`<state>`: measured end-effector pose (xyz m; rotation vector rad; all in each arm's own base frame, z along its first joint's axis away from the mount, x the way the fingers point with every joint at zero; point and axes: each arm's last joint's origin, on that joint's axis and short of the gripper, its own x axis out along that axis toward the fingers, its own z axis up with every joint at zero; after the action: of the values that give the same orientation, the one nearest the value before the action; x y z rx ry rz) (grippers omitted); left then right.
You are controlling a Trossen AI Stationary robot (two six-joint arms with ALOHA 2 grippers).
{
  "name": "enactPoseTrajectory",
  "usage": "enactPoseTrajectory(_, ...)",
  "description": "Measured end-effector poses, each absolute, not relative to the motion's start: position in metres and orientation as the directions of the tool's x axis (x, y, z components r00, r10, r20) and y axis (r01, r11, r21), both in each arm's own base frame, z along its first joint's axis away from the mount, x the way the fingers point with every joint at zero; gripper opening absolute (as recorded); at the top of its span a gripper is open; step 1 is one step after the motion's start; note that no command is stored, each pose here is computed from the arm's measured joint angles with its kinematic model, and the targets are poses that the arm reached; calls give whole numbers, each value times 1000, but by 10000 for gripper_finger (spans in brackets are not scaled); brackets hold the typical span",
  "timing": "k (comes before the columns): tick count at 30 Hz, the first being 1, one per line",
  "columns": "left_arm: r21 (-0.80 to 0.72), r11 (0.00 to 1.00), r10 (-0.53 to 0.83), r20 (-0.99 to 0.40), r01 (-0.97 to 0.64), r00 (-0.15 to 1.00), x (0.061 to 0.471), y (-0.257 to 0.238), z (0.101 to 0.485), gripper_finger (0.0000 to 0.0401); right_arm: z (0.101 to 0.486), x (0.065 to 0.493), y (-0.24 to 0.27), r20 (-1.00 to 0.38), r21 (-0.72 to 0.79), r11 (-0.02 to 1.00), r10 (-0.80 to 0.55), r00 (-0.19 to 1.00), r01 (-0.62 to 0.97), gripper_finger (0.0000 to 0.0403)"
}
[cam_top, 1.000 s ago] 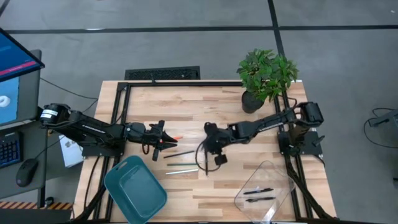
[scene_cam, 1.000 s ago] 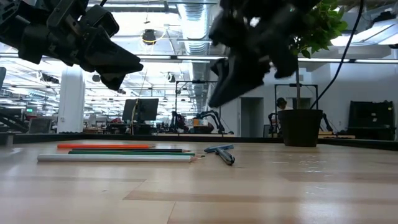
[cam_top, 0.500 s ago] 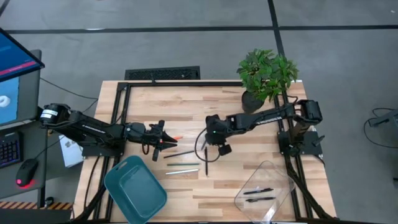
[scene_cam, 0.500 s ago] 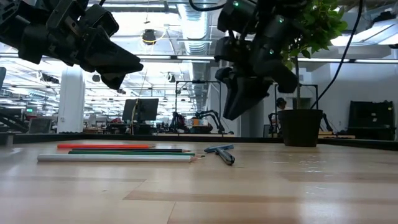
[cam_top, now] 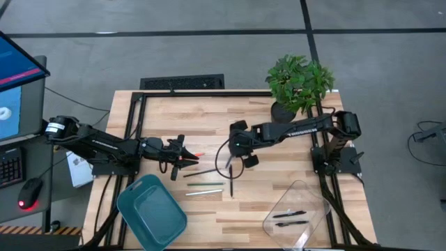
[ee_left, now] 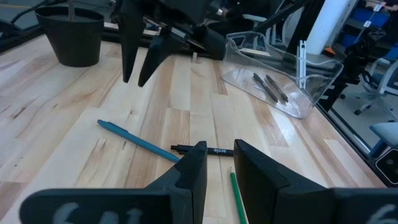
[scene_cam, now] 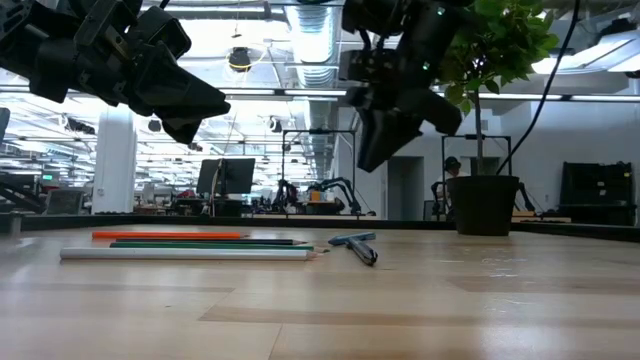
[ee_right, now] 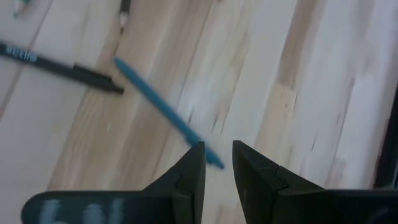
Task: Sort pens & pencils
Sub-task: Put the blue pen in the transparent bin
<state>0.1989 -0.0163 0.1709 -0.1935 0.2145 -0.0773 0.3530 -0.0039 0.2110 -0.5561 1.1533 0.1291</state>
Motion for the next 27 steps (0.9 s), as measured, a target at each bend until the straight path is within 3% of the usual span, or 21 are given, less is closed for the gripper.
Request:
enactPoseTrajectory(8,-199,978,-97,-204,55,974,199,-16,171,71,216,347,-4,-925,-312,865,-183,332,-393,102)
enactPoseTrajectory(17,-186,981,-97,-204,58,974,199,-16,171,71,221,360,1,-879,-367,842,-176,443,-396,102)
enactPoseTrajectory(27,-176,982,-98,-192,64,977,199,-16,172,71,167,376,3,-949,-299,805,-196,246,-512,102)
